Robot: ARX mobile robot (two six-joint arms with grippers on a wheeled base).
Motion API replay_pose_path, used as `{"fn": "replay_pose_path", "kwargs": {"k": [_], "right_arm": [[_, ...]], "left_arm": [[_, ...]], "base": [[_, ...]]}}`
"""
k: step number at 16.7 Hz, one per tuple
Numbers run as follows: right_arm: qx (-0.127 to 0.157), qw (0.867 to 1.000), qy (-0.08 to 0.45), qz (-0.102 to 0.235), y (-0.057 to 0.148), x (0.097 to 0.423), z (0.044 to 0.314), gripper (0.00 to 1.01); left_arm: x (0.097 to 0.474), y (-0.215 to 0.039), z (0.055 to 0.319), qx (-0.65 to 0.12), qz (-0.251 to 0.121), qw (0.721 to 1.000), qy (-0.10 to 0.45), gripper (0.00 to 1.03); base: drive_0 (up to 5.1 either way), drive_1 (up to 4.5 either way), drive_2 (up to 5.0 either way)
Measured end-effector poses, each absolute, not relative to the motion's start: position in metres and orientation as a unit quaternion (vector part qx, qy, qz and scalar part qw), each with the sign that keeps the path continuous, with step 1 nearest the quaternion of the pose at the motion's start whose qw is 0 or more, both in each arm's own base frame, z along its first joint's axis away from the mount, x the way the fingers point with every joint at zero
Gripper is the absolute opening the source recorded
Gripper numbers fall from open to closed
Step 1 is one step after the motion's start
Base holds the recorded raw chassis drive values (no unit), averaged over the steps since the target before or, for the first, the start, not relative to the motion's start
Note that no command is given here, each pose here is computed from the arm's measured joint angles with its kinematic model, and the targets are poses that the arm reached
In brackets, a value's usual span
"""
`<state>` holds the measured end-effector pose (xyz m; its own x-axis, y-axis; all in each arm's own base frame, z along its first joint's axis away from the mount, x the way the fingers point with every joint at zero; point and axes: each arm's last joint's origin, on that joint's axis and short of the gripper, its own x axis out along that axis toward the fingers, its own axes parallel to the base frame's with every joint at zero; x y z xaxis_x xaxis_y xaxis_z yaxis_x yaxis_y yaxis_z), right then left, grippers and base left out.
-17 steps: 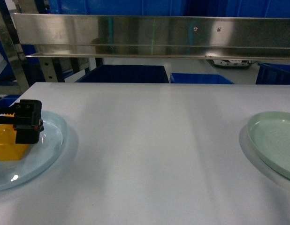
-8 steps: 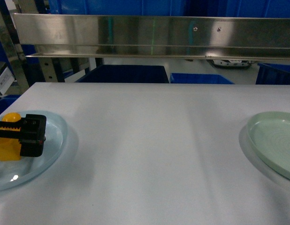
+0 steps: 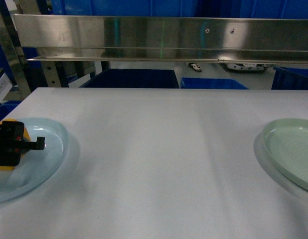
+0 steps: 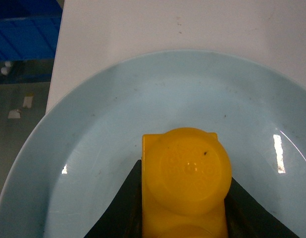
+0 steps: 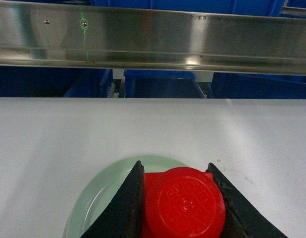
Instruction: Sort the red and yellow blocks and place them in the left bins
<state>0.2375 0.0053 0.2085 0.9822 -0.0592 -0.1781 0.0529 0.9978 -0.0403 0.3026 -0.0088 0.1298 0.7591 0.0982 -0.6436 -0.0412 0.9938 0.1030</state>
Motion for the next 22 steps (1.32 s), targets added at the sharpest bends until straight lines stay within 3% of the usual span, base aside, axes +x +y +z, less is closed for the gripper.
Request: {"fn": "replay_pose_path", "kwargs": {"k": [5,7,9,12,17,18,22], "right_arm": [[-0.018,0.995,0.09,-0.028,0.005,0.238,0.208,0.28],[-0.018,0.995,0.09,-0.028,0.005,0.238,0.208,0.28],[-0.018,0.995,0.09,-0.028,0.005,0.238,0.208,0.28],[-0.018,0.995,0.09,-0.028,0.005,0.238,0.208,0.28],[-0.018,0.995,0.09,-0.028,0.005,0.238,0.208,0.28],[-0.018,0.995,0.09,-0.028,0.005,0.238,0.208,0.28],[-0.018,0.995,0.09,-0.028,0.005,0.238,0.208,0.28]], "left_arm": [[0.305,0.006,0.14,0.027,0.034,0.944,0.327,0.28],[0.303,0.011,0.172,0.034,0.013,0.961,0.273,0.28],[0.29,0.01,0.209,0.045,-0.03,0.975,0.216,0.28],[0.26,0.008,0.224,0.05,-0.084,0.975,0.198,0.28],[0.215,0.035,0.216,0.034,-0.048,0.98,0.191,0.28],[0.219,0.031,0.223,0.045,-0.046,0.984,0.167,0.28],[0.239,0.004,0.227,0.057,-0.041,0.982,0.173,0.28]], "base": [[0.0,0.0,0.0],[0.0,0.0,0.0],[0.0,0.0,0.0],[0.0,0.0,0.0],[0.0,0.0,0.0],[0.0,0.0,0.0],[0.0,0.0,0.0]]}}
